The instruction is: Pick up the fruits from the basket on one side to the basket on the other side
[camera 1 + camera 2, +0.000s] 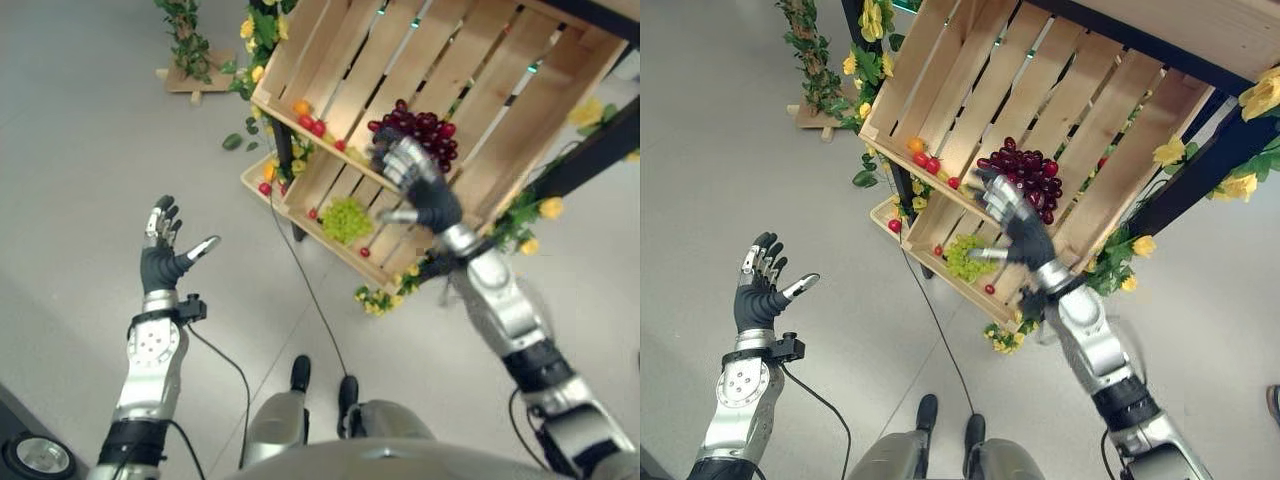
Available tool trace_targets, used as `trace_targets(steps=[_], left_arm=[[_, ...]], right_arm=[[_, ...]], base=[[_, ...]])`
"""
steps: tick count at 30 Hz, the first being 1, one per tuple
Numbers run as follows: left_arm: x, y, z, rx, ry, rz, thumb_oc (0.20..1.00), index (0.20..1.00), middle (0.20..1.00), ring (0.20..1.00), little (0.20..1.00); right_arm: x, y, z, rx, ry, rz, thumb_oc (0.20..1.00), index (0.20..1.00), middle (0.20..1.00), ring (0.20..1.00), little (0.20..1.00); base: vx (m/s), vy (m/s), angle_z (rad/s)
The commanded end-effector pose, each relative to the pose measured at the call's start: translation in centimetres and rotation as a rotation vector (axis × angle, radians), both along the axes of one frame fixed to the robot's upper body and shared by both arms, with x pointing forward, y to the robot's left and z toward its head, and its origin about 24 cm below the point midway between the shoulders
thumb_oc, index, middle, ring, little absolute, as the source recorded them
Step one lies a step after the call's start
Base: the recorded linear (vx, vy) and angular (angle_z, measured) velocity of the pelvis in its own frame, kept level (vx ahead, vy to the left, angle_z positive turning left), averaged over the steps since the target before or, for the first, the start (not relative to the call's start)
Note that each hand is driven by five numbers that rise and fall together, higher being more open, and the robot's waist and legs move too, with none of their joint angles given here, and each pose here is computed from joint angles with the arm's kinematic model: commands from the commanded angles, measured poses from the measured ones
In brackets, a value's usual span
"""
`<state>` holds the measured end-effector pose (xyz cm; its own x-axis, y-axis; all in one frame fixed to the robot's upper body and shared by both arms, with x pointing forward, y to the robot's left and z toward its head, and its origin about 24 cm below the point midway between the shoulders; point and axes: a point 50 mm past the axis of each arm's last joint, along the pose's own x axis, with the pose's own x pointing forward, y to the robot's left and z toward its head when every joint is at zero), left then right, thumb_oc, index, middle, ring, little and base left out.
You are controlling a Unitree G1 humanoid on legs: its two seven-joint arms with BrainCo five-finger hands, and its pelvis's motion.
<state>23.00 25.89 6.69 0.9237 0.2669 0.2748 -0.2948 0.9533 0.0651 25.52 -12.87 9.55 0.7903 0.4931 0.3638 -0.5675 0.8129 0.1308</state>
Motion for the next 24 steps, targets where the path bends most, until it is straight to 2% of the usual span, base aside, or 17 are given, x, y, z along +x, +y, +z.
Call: trace_targets(steps=[1,3,5,17,20,24], left_arm=[[-0.8,0.6,1.7,0.039,-0.122,0.046,1.0,1.0,1.0,1.0,1.0],[-0.9,0.7,1.6,0.04,-0.121,0.054,1.0,1.0,1.0,1.0,1.0],[-1.0,0.6,1.5,0.049,-0.127,0.054,1.0,1.0,1.0,1.0,1.0],[-1.2,0.6,1.2,0.061,-0.124,0.045,1.0,1.0,1.0,1.0,1.0],[-1.5,0.8,0.7,0.061,-0.101,0.052,1.0,1.0,1.0,1.0,1.0],[-1.8,1.0,0.0,0.063,-0.069,0.065,1.0,1.0,1.0,1.0,1.0]], right_arm=[[-1.4,0.4,-0.4,0.126,0.029,0.06,1.0,1.0,1.0,1.0,1.0],[-1.9,0.2,-1.1,0.124,0.053,0.047,1.0,1.0,1.0,1.0,1.0],[-2.5,-0.6,-1.9,0.036,0.056,0.002,1.0,1.0,1.0,1.0,1.0],[-2.4,-3.3,-3.5,-0.207,0.047,-0.156,1.0,1.0,1.0,1.0,1.0],[-2.8,-5.1,-5.4,-0.313,0.102,-0.269,1.0,1.0,1.0,1.0,1.0],[-3.6,-7.3,-7.9,-0.328,0.22,-0.423,1.0,1.0,1.0,1.0,1.0]], base=[[0.0,0.0,0.0],[0.0,0.004,-0.03],[0.0,0.0,-0.02],[0.01,-0.001,-0.01],[0.03,-0.003,-0.02],[0.01,0.002,-0.02]])
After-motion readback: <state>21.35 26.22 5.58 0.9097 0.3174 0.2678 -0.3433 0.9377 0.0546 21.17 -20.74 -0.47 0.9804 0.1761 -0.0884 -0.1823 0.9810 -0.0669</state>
